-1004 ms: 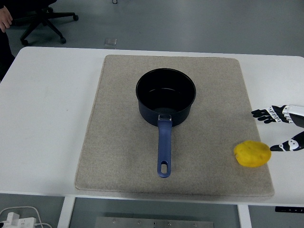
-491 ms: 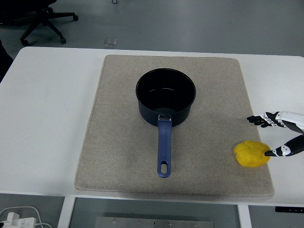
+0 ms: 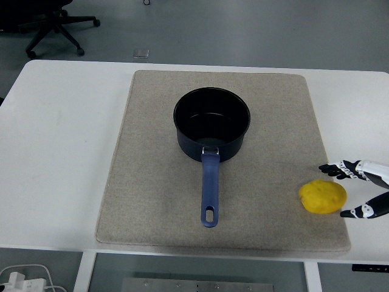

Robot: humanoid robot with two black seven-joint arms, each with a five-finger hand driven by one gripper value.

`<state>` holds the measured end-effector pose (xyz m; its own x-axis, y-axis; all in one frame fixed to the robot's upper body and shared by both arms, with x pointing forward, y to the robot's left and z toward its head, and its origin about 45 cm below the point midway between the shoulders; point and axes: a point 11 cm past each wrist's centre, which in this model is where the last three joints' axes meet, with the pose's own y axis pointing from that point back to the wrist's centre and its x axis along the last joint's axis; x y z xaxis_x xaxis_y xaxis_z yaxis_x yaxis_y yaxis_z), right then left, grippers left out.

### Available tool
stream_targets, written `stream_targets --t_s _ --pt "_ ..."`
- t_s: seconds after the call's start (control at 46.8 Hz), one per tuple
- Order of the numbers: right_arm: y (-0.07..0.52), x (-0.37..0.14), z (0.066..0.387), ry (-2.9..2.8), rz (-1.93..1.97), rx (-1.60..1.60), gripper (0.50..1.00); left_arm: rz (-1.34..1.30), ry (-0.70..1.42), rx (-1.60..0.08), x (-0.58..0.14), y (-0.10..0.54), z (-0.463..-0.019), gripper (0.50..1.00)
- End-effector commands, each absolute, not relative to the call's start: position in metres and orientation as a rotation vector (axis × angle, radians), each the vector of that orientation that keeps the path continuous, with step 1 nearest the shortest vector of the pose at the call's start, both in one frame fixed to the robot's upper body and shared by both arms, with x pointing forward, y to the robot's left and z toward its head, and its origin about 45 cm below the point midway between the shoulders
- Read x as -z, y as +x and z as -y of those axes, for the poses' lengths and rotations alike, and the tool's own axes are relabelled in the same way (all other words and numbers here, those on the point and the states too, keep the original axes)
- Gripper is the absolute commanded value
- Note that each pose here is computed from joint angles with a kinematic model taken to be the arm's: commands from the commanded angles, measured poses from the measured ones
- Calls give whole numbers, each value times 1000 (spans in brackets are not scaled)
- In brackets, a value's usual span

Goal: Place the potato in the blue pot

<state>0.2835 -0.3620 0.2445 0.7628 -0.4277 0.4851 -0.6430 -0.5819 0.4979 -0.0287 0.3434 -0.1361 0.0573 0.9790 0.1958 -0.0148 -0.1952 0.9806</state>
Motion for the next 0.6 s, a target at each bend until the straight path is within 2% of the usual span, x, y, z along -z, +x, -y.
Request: stream_targets --t_s 0.0,0.577 --pt "286 -245 361 2276 813 -429 932 -1060 1373 -1312 136 -29 -343 996" --pt "282 -231 357 2273 857 -439 932 -1059 1372 -1312 136 -29 -343 996"
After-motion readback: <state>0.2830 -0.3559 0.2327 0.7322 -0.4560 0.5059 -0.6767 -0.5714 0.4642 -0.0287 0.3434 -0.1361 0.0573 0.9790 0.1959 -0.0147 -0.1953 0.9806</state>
